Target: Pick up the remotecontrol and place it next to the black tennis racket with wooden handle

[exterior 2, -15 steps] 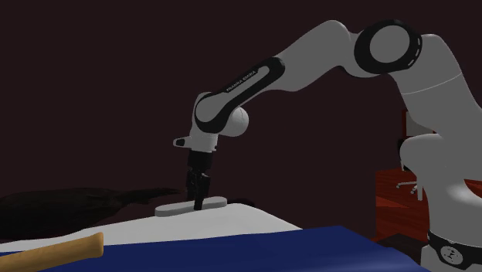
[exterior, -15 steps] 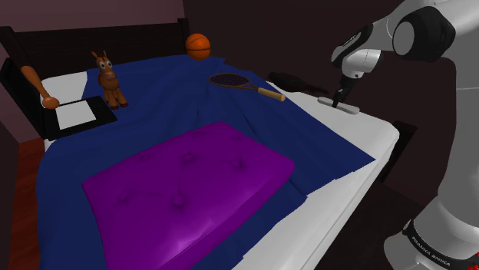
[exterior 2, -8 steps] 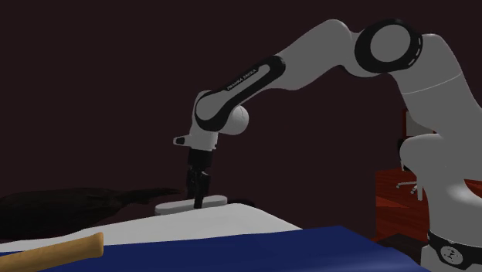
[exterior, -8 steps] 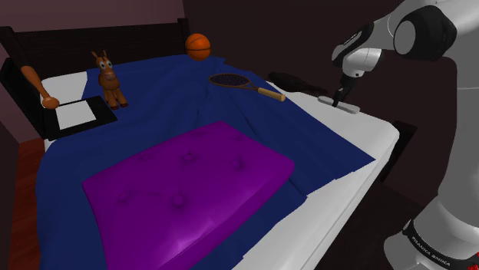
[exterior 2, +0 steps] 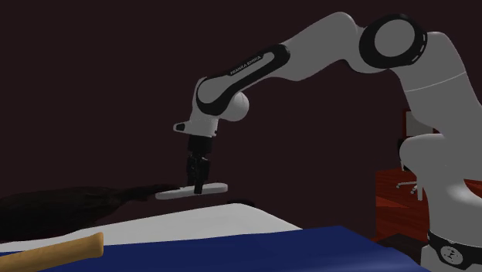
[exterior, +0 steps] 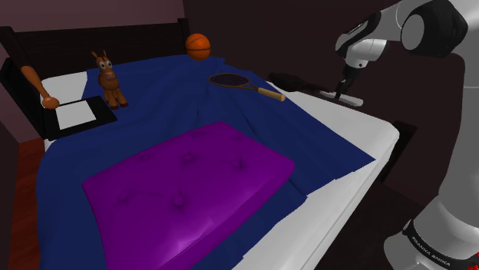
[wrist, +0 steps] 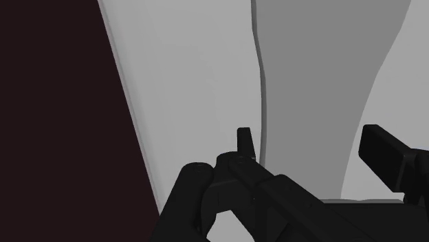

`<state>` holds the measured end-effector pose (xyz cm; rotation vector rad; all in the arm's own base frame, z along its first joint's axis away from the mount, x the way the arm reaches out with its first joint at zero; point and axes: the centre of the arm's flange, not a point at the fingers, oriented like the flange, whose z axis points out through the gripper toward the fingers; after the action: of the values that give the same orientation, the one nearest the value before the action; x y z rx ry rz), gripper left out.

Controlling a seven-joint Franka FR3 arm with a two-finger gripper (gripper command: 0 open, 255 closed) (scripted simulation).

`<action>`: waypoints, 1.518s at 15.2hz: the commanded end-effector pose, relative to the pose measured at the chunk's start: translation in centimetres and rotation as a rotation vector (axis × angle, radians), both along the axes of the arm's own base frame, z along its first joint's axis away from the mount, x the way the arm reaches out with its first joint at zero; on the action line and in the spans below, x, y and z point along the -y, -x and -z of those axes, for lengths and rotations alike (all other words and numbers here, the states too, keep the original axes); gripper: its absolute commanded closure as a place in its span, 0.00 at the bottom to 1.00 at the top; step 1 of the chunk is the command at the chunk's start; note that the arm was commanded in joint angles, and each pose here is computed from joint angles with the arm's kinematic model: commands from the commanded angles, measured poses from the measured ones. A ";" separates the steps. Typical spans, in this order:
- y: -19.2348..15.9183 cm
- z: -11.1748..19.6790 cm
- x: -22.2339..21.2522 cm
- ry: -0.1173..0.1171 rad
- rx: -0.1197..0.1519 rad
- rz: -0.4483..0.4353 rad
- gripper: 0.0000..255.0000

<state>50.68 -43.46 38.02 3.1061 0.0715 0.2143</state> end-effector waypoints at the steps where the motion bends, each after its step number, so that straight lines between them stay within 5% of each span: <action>1: 0.0 -1.1 -0.1 0.000 0.000 0.000 1.00; 12: 0.0 -6.9 -0.1 0.000 0.000 0.000 1.00; 23: -6.4 -7.0 -13.1 0.000 0.000 0.000 1.00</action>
<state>56.47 -31.87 44.75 3.1065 0.0734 0.2137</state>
